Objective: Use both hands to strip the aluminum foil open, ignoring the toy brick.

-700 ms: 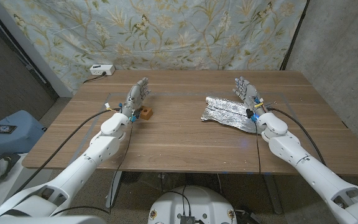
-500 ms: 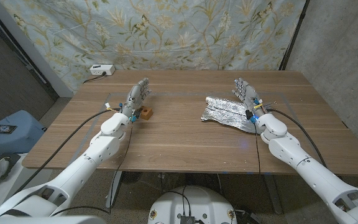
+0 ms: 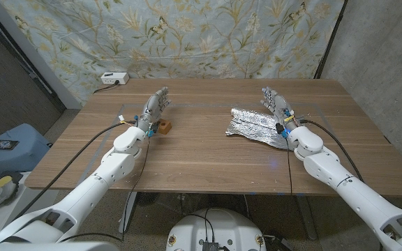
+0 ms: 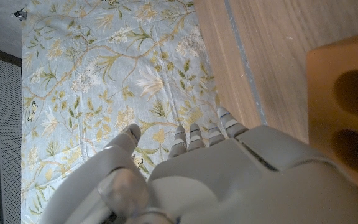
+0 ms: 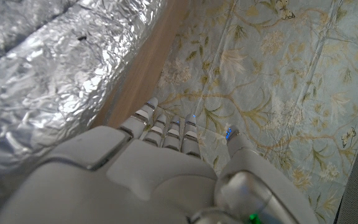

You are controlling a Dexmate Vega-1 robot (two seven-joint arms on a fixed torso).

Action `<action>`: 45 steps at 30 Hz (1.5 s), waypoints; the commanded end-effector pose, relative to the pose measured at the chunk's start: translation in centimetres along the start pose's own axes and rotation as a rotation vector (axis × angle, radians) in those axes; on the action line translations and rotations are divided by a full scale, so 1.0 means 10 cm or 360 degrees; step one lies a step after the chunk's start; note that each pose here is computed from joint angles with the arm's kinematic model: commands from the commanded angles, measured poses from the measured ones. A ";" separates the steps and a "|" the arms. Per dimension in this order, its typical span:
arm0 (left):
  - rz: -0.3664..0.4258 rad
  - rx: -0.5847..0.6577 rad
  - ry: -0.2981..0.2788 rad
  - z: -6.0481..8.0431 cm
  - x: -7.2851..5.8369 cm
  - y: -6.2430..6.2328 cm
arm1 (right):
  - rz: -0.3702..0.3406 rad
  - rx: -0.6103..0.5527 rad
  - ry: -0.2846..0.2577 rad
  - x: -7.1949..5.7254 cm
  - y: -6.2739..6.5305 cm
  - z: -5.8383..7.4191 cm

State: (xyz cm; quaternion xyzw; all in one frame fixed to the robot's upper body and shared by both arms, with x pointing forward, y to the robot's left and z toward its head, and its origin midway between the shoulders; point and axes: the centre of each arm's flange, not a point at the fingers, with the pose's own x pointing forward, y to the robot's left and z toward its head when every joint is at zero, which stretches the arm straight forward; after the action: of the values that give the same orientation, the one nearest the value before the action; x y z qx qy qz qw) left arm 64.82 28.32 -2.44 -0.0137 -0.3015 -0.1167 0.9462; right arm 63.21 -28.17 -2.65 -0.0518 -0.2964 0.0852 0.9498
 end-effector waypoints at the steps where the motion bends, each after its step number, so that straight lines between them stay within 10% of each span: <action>1: -0.0004 0.0002 0.0002 -0.03 0.00 -0.07 | 0.0026 -0.0282 -0.0012 -0.04 0.01 0.15; 45: -0.0038 -0.0043 -0.0025 -0.04 0.06 -0.15 | 0.0248 -0.1169 0.0073 -0.06 0.04 0.67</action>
State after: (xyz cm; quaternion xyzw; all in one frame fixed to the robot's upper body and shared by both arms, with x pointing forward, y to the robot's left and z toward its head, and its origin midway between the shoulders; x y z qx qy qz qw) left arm 65.19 27.11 -2.80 -0.0274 -0.3075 -0.1306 0.9422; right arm 59.45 -27.18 1.99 -0.3460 -0.2983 0.0607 0.8875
